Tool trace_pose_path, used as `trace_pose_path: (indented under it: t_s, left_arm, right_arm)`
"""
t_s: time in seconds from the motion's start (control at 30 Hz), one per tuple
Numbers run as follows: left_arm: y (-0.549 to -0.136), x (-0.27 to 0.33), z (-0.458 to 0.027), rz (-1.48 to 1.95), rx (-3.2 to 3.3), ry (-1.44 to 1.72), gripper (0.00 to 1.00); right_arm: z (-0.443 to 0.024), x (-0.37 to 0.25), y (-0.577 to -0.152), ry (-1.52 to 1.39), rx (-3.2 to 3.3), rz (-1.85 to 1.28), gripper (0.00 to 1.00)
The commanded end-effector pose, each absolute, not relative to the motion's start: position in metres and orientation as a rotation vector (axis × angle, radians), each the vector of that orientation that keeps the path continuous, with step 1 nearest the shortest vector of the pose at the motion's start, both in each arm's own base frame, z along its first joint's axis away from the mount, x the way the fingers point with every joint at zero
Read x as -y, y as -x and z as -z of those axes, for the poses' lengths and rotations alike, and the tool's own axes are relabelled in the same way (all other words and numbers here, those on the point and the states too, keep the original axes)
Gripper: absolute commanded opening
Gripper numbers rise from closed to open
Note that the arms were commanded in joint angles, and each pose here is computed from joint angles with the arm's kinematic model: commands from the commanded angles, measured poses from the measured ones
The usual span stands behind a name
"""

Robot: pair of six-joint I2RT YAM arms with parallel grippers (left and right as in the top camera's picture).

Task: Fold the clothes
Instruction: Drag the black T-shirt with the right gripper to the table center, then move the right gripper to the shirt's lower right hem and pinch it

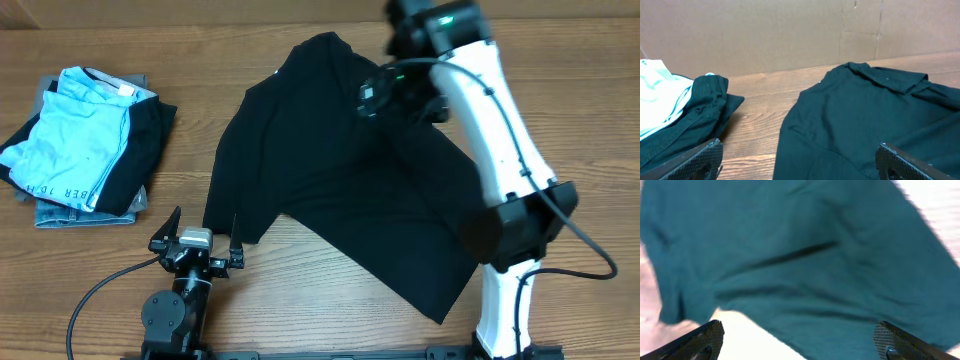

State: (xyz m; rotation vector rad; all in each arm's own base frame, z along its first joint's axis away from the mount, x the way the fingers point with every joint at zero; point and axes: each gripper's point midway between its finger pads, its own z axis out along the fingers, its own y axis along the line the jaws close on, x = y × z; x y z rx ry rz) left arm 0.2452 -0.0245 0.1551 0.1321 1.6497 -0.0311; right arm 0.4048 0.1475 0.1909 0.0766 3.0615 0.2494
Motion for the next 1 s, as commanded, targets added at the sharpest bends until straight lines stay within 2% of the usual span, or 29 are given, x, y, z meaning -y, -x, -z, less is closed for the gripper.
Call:
trace_pose_path:
  t_s: [0.0, 0.17, 0.43, 0.6, 0.87, 0.97]
  left_arm:
    - [-0.245, 0.022, -0.155, 0.007, -1.644, -0.138, 1.00]
    - [-0.245, 0.022, -0.155, 0.007, -1.644, -0.138, 1.00]
    - [-0.245, 0.022, -0.155, 0.007, -1.644, -0.138, 1.00]
    - [-0.245, 0.022, -0.155, 0.007, -1.644, -0.138, 1.00]
    - [-0.245, 0.022, -0.155, 0.007, -1.644, -0.138, 1.00]
    - [-0.245, 0.022, -0.155, 0.007, -1.644, -0.139, 1.00]
  right_arm:
    - [-0.182, -0.100, -0.408, -0.268, -3.090, -0.231, 1.00]
    - [-0.150, -0.046, -0.394, -0.501, -3.190, -0.220, 1.00]
    - [-0.097, 0.011, -0.317, -0.723, -3.411, 0.041, 1.00]
    - [-0.085, 0.012, -0.285, -0.719, -3.431, 0.061, 1.00]
    - [-0.072, 0.004, -0.261, -0.662, -3.297, -0.036, 1.00]
    - [-0.061, -0.008, -0.258, -0.602, -3.257, -0.163, 0.95]
